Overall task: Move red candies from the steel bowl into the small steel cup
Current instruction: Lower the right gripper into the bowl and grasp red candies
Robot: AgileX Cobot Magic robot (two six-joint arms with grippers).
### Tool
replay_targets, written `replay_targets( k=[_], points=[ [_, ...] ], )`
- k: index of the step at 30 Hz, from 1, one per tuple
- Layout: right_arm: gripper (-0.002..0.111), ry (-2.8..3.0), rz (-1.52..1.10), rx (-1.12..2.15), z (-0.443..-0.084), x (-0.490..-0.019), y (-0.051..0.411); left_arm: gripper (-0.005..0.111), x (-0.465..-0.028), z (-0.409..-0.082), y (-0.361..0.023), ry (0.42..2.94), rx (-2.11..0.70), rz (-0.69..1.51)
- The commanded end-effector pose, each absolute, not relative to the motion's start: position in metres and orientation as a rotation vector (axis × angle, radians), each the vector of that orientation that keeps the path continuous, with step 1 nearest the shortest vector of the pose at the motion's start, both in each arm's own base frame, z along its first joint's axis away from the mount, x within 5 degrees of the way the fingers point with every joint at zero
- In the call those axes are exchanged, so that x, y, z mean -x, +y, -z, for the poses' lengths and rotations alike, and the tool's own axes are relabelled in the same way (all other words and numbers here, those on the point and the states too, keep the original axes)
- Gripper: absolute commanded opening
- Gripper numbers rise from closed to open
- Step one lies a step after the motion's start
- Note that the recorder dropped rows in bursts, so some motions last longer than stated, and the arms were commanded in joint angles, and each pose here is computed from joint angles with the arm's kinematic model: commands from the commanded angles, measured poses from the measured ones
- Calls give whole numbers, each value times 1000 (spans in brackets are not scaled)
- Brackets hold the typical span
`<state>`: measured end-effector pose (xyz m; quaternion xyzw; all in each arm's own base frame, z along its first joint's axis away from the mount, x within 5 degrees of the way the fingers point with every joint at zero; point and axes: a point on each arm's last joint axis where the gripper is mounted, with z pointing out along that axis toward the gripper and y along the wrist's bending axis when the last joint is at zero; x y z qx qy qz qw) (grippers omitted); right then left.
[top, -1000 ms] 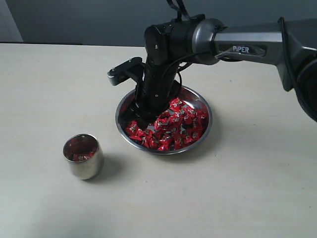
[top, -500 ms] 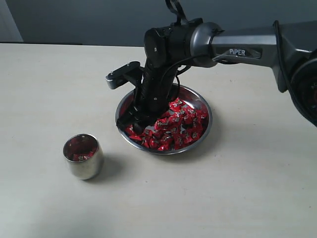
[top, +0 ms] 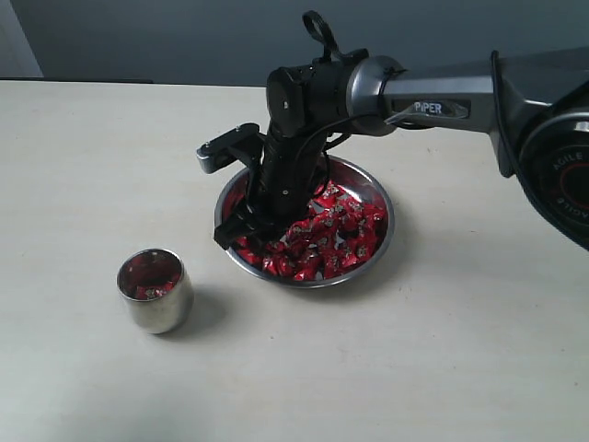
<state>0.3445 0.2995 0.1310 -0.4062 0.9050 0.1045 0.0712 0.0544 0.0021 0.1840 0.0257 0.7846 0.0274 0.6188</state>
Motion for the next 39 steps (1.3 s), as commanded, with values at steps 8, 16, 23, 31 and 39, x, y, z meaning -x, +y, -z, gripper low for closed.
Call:
replay_targets(
  k=[8, 16, 23, 31, 39],
  points=[
    [-1, 2720, -309, 1226, -132, -346, 297, 0, -54, -185, 2, 1791, -50, -57],
    [-1, 2723, -309, 1225, -132, -346, 297, 0, -54, -185, 2, 1791, -50, -57],
    [21, 2718, -309, 1230, -132, -346, 297, 0, -54, -185, 2, 1791, -50, -57],
    [34, 2714, -293, 1258, -130, -346, 296, 0, -54, -185, 2, 1791, -50, -57],
    [31, 2739, -265, 1282, -121, -346, 295, 0, -54, -185, 2, 1791, -50, -57]
  ],
)
